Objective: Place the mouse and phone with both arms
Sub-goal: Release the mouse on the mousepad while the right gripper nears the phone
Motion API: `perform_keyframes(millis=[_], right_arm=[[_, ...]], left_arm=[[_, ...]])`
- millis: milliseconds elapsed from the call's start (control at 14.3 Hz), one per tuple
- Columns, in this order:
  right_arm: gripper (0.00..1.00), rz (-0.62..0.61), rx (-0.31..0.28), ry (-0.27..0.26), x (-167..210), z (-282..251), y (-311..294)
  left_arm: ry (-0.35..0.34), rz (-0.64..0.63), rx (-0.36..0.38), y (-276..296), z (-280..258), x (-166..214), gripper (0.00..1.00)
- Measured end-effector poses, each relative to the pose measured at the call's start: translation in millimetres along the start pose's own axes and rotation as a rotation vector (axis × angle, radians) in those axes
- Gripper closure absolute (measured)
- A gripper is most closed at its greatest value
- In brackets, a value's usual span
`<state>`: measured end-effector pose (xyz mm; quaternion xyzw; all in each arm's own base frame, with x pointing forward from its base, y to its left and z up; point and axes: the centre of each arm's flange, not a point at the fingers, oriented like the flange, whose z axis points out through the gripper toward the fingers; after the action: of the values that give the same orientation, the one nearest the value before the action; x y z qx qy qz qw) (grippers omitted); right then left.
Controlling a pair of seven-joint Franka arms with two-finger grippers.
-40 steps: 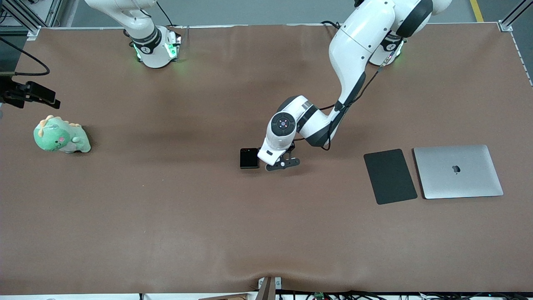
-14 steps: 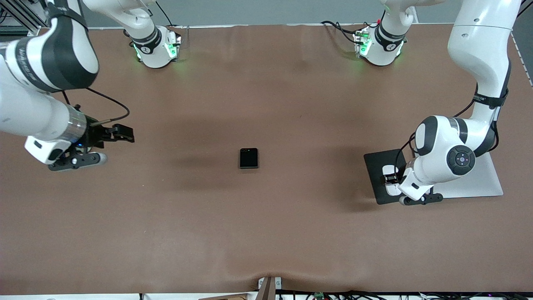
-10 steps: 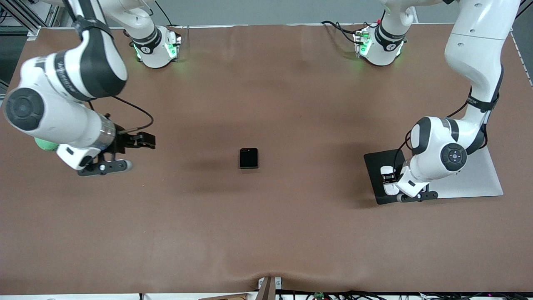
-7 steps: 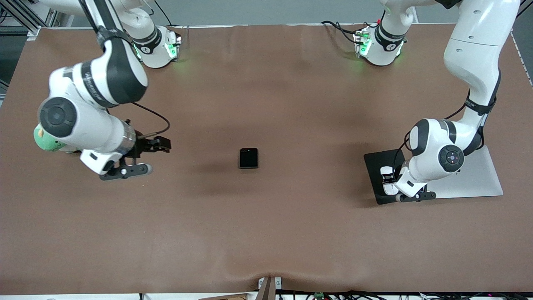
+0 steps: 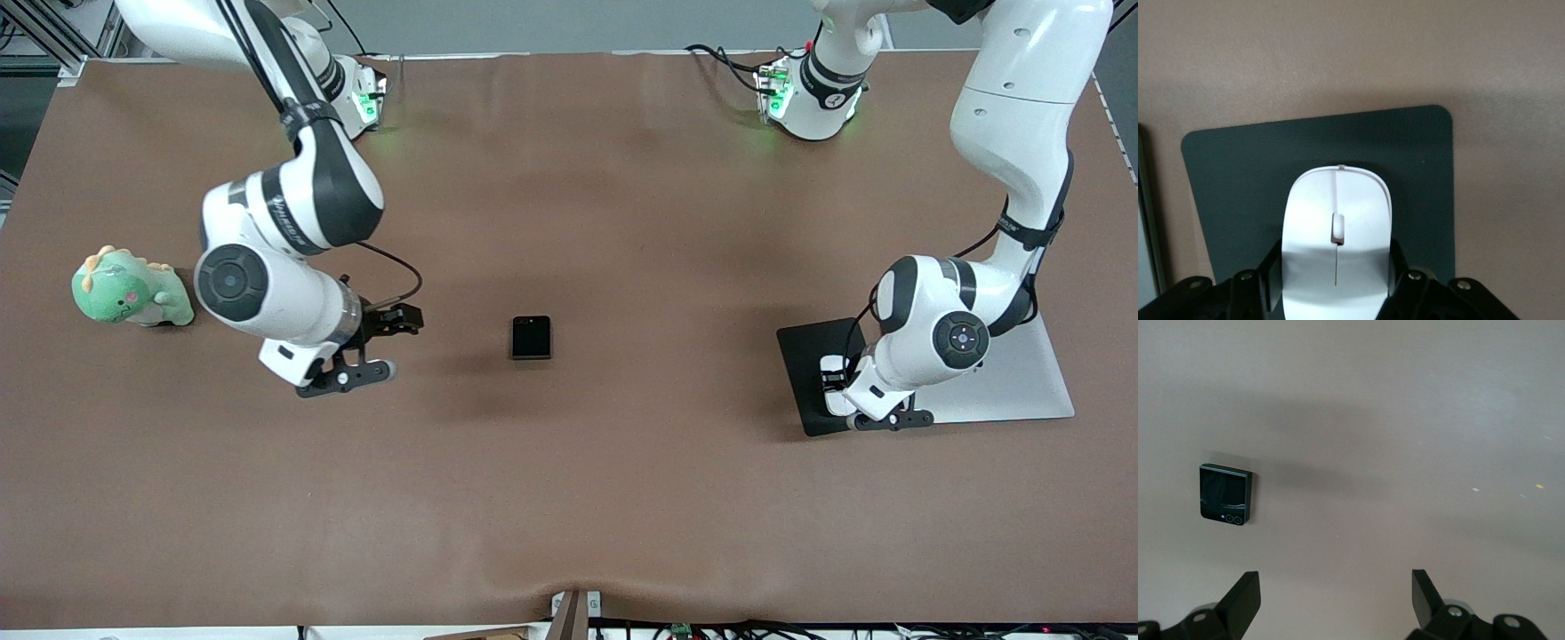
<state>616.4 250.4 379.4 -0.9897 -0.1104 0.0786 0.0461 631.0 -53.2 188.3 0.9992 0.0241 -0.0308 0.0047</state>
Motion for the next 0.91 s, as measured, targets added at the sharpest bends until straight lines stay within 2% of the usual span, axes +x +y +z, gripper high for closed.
perform_keyframes(millis=[210, 349, 629, 908], right_arm=[[0.0, 0.036, -0.009, 0.011, 7, 31, -33], [0.0, 0.032, -0.016, 0.024, 11, 55, -54], [0.0, 0.087, -0.027, 0.039, 16, 105, -88], [0.0, 0.101, -0.033, 0.059, 16, 145, -115]], left_arm=[[-0.008, -0.004, -0.001, -2, 6, -1, 0.37], [-0.01, -0.004, -0.001, -3, 8, -1, 0.33], [0.013, -0.004, -0.004, -2, -3, 4, 0.0], [0.101, 0.002, -0.001, 3, -75, 15, 0.0]])
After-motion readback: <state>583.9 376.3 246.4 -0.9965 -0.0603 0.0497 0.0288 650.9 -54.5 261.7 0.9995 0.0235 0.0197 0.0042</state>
